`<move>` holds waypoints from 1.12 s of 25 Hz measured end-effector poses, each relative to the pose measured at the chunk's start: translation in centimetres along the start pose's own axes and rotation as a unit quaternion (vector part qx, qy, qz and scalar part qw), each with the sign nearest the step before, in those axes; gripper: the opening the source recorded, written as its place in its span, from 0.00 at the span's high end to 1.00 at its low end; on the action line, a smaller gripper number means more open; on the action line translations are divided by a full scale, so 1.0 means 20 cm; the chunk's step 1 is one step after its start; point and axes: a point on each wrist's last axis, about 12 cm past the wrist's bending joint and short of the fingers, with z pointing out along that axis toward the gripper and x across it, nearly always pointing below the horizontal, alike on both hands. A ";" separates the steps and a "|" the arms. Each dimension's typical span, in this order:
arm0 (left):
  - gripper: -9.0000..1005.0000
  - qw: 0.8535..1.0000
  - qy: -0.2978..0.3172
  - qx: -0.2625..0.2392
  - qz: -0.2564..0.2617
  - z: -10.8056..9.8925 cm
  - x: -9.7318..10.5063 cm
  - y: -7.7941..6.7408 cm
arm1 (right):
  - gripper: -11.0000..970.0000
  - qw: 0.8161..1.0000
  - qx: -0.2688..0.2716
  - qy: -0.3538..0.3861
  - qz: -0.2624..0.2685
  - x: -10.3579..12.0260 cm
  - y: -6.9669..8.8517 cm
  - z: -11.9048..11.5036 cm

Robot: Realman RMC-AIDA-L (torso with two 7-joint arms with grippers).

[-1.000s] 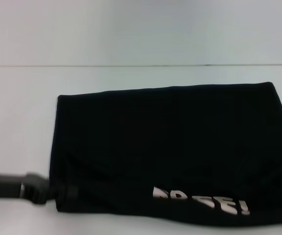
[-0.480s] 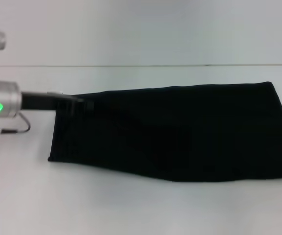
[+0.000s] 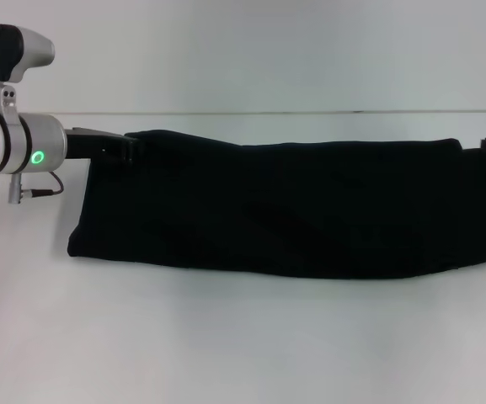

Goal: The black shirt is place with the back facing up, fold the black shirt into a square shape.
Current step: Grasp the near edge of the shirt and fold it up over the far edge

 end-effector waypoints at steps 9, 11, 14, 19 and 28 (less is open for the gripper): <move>0.99 1.000 -0.007 -0.023 0.006 0.00 -0.01 0.03 | 0.97 0.998 0.028 -0.005 -0.048 -0.14 0.11 0.14; 0.99 0.999 -0.010 -0.033 0.007 0.00 -0.02 0.04 | 0.97 0.998 0.033 -0.006 -0.058 -0.17 0.12 0.16; 0.99 0.999 -0.014 -0.049 0.009 -0.01 -0.02 0.06 | 0.97 0.996 0.044 -0.007 -0.080 -0.22 0.16 0.20; 0.99 0.996 -0.026 -0.079 0.009 -0.01 -0.03 0.09 | 0.96 0.993 0.071 -0.007 -0.098 -0.25 0.18 0.24; 0.99 0.994 -0.033 -0.104 0.007 0.00 -0.02 0.11 | 0.96 0.991 0.075 -0.006 -0.109 -0.28 0.20 0.26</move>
